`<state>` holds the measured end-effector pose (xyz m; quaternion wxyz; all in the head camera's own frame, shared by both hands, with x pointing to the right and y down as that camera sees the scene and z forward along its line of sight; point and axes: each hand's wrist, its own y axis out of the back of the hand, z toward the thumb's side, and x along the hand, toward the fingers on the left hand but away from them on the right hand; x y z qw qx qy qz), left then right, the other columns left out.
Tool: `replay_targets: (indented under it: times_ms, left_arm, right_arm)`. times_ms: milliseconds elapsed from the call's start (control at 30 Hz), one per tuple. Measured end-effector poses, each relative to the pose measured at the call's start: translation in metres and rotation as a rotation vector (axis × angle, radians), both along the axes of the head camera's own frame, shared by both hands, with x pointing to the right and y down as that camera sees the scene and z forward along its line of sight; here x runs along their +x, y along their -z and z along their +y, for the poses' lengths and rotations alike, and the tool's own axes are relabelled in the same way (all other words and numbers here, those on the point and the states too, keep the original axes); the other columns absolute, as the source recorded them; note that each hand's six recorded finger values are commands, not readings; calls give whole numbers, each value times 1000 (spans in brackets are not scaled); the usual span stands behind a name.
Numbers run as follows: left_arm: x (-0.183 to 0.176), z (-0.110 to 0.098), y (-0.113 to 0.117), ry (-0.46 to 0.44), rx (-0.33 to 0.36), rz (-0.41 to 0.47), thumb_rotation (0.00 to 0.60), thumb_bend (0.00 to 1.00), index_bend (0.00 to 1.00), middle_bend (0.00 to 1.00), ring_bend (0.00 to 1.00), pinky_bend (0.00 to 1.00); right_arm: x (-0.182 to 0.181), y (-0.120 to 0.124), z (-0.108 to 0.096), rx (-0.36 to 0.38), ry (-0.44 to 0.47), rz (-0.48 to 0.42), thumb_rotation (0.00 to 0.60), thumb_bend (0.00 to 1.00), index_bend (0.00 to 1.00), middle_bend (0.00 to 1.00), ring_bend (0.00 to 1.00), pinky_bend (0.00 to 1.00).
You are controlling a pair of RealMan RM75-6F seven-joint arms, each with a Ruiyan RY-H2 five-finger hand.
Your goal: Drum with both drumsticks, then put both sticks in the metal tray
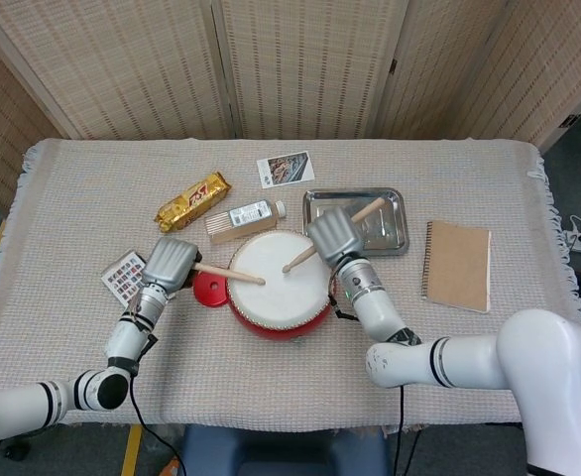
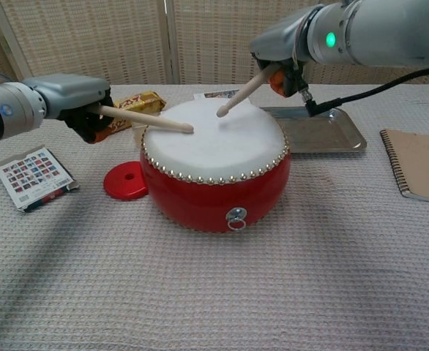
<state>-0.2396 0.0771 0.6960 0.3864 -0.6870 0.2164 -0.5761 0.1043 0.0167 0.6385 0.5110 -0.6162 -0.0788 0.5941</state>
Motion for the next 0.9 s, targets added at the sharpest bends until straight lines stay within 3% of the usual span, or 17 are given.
replay_targets:
  times_ms: [133,367,467,733,900]
  left_arm:
    - [-1,-3,5,5,24,-9,600,752,960,1000,1000,1000]
    - [-3,-12,33,39,57,59,600,751,960,1000,1000,1000]
    - [-1,-11,34,35,56,66,600,752,959,1000,1000,1000]
    - [2,1,6,13,9,4,600,752,959,1000,1000,1000]
    - [-2,-5,12,33,32,5,600,752,959,1000,1000,1000]
  right_arm:
    - [0,4,0,-15,-8,-22,600,813,1000,1000,926,947]
    - [3,-26,10,-12,56,105,600,813,1000,1000,926,946]
    - [-2,-34,17,-10,85,134,600,813,1000,1000,926,946]
    - [-11,8,0,8,-5,-54,600,813,1000,1000,926,946]
    - [-6,5,0,0,-7,-39,600,813,1000,1000,926,946]
